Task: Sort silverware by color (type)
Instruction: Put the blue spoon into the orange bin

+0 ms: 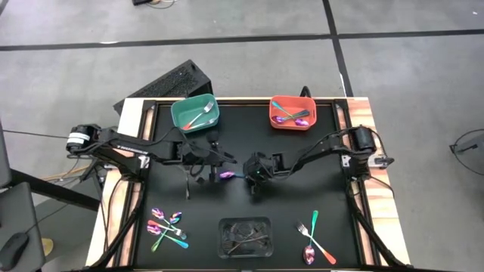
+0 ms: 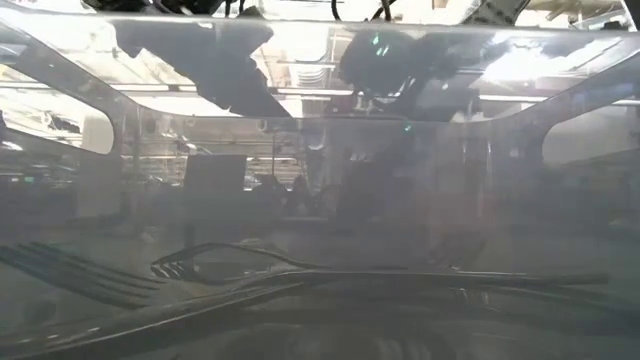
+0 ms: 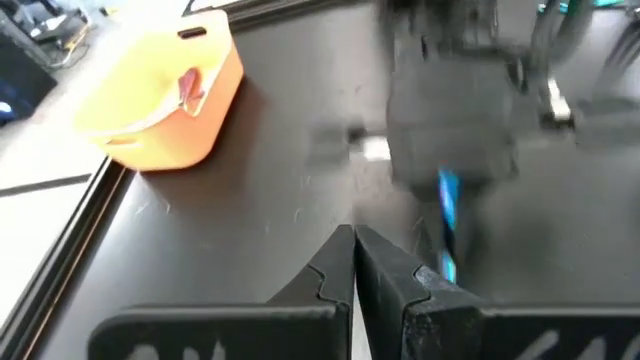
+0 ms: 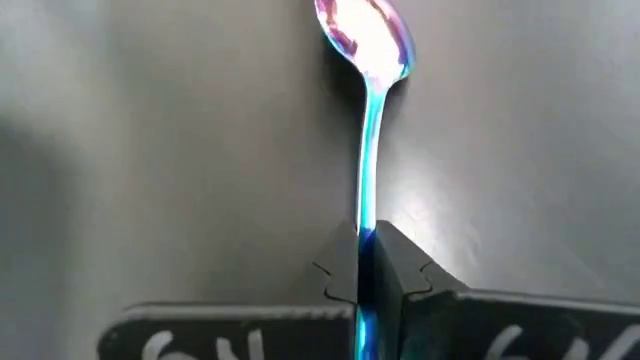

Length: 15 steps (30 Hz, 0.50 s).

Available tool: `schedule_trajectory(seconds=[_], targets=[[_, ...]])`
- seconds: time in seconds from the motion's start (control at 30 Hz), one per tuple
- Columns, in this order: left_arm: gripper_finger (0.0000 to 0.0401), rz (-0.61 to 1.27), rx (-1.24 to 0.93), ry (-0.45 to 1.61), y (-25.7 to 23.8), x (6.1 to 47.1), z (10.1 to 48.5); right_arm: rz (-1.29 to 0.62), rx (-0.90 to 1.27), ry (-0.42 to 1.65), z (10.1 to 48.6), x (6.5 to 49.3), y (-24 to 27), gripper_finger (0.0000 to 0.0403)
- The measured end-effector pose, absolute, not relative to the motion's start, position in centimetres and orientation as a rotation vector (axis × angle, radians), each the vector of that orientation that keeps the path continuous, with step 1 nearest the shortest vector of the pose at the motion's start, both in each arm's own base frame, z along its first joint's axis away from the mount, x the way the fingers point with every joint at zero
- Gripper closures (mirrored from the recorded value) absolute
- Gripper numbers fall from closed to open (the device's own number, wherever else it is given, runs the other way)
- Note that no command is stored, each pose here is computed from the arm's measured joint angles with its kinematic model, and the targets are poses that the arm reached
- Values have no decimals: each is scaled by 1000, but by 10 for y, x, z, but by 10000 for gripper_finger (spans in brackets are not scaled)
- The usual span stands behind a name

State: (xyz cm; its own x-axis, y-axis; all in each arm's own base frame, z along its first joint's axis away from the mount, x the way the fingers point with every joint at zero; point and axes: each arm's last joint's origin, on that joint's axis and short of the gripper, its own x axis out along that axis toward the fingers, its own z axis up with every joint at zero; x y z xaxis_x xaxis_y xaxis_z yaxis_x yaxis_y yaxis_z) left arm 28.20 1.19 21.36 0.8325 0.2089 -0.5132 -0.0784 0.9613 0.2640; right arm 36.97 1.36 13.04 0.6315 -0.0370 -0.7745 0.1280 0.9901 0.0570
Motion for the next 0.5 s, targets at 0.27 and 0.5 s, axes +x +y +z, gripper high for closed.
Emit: schedule_trajectory(seconds=[0.27,0.5], targets=[[401,163,217,590,14,277,209,-309,-11,937,184,331,1,385],[401,199,155,551,17,253,195,-467,-64,908,224,297,-13,385]])
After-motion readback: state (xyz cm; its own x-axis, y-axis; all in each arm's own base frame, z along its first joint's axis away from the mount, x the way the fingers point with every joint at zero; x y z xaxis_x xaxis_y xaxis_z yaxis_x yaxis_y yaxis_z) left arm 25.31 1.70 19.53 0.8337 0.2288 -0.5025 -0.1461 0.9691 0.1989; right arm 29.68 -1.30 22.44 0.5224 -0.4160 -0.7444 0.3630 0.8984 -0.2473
